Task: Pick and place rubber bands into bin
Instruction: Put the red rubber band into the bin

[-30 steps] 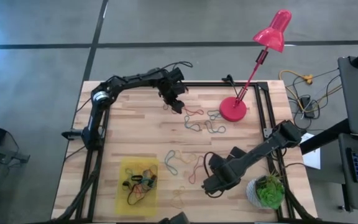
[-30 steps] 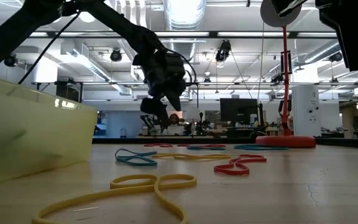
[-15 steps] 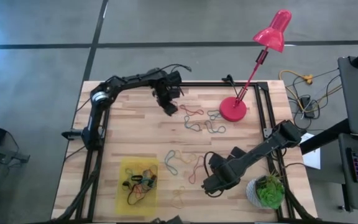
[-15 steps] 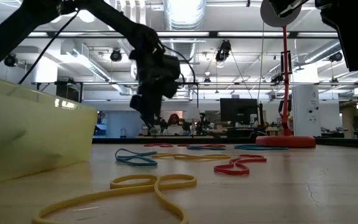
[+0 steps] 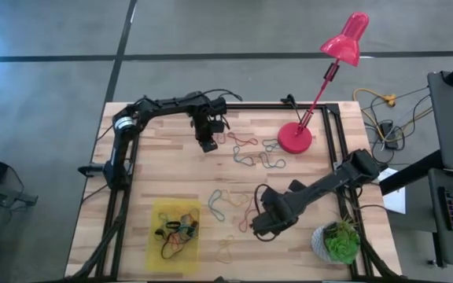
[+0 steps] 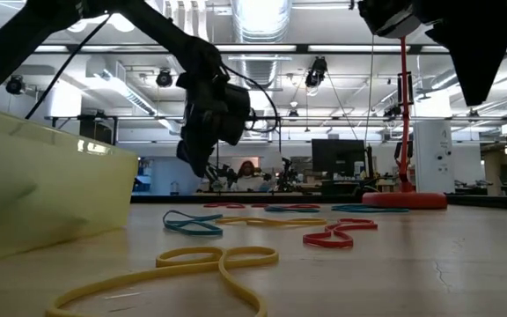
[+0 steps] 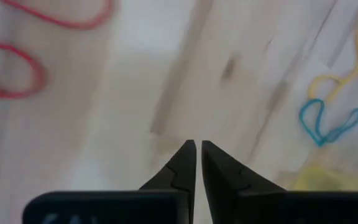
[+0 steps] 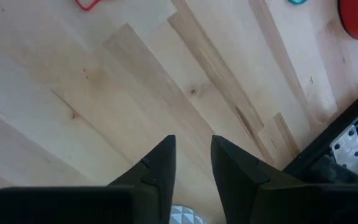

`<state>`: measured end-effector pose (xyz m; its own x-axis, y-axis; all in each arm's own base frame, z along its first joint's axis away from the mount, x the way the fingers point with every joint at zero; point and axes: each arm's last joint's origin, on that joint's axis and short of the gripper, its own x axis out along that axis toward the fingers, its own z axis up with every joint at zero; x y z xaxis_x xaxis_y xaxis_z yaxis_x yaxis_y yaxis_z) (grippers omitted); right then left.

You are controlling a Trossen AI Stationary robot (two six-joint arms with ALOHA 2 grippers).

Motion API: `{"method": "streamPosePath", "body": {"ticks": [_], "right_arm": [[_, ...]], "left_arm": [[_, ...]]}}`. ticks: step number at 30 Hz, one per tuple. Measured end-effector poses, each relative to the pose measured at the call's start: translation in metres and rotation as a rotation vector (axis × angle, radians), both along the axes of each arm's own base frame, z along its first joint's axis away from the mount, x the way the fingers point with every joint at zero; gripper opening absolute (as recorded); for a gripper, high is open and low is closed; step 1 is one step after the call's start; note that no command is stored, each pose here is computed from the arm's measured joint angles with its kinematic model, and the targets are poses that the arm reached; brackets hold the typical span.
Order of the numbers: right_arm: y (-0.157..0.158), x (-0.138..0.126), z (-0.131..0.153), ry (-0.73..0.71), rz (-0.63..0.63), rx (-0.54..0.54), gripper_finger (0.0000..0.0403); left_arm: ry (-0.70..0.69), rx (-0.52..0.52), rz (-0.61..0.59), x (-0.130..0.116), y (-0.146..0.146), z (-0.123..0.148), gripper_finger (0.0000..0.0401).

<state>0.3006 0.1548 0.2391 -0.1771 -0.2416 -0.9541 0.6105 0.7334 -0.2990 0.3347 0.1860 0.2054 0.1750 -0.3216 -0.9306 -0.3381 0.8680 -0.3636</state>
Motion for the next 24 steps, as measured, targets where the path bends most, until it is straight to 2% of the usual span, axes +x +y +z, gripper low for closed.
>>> {"method": "streamPosePath", "body": {"ticks": [3, 7, 10, 13, 15, 19, 24], "right_arm": [[-0.003, 0.002, 0.000, -0.009, -0.008, 0.006, 0.0072], [-0.015, 0.016, -0.003, -0.063, 0.019, 0.052, 0.0044], [-0.036, 0.029, -0.013, -0.105, 0.035, 0.075, 0.0022], [-0.063, 0.044, -0.024, -0.168, 0.057, 0.089, 0.0010], [-0.085, 0.056, -0.030, -0.234, 0.061, 0.103, 0.0009], [-0.133, 0.082, -0.030, -0.433, 0.036, 0.125, 0.0008], [-0.192, 0.106, -0.024, -0.689, -0.016, 0.108, 0.0008]], "left_arm": [[0.002, -0.035, 0.020, -0.002, -0.002, -0.006, 0.0002], [-0.022, -0.016, 0.007, -0.003, -0.007, -0.001, 0.0001], [-0.092, 0.094, -0.011, -0.011, -0.018, 0.023, 0.0001], [-0.179, 0.256, -0.012, -0.030, -0.034, 0.054, 0.0000], [-0.255, 0.306, 0.035, -0.048, -0.047, 0.071, 0.0000], [-0.406, 0.332, 0.161, -0.090, -0.075, 0.090, 0.0000], [-0.508, 0.326, 0.276, -0.130, -0.095, 0.086, 0.0000]]}}
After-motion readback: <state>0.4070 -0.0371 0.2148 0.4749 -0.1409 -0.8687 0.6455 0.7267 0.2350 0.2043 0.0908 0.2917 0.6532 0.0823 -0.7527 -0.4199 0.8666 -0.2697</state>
